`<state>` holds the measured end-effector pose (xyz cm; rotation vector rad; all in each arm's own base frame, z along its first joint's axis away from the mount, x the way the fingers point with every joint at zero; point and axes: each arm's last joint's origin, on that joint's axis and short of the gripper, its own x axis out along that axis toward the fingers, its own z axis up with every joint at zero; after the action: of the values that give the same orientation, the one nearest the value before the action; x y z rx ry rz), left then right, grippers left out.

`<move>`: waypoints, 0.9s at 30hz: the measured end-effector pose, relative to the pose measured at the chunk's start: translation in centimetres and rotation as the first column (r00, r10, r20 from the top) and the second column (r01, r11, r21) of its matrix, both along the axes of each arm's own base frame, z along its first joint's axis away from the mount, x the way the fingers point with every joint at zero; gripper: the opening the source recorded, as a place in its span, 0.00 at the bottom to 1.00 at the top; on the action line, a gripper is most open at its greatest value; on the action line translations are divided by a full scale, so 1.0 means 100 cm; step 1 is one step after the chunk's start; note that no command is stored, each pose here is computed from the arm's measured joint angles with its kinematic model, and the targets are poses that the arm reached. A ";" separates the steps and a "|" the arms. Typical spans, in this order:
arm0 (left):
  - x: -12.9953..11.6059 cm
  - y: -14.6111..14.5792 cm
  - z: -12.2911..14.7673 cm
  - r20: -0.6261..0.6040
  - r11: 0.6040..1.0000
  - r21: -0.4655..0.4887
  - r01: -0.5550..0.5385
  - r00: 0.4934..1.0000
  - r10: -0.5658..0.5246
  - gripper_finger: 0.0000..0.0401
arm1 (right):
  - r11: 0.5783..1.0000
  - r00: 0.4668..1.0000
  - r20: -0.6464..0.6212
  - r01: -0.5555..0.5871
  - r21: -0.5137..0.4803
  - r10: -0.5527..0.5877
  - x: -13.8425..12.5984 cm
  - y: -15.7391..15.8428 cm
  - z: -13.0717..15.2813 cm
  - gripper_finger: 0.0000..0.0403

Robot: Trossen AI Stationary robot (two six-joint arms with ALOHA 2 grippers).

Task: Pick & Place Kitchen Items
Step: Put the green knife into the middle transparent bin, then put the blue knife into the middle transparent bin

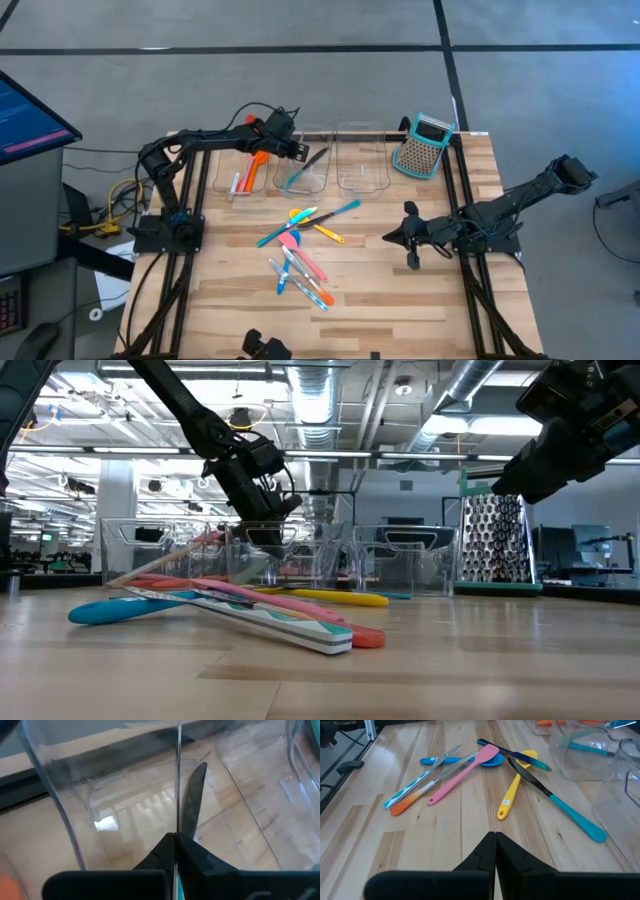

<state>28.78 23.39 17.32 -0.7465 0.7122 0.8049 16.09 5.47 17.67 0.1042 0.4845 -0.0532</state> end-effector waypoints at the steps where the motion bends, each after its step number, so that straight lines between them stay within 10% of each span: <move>1: 0.000 0.000 0.000 -0.001 1.000 0.005 -0.003 1.000 0.003 0.01 | 1.000 1.000 0.000 0.000 0.000 0.000 0.000 0.000 0.000 0.00; 16: 0.002 0.003 0.003 0.000 0.998 0.070 -0.003 1.000 0.003 0.04 | 1.000 1.000 0.000 0.001 0.003 -0.001 0.000 0.000 0.000 0.00; 27: 0.024 -0.008 0.025 0.092 0.948 0.289 0.132 0.982 -0.164 0.00 | 1.000 0.999 0.044 0.000 0.020 -0.001 0.002 0.001 0.004 0.00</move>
<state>31.22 22.59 19.79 -0.4712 0.5289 0.7014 16.27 5.56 18.08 0.1245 0.4415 -0.0463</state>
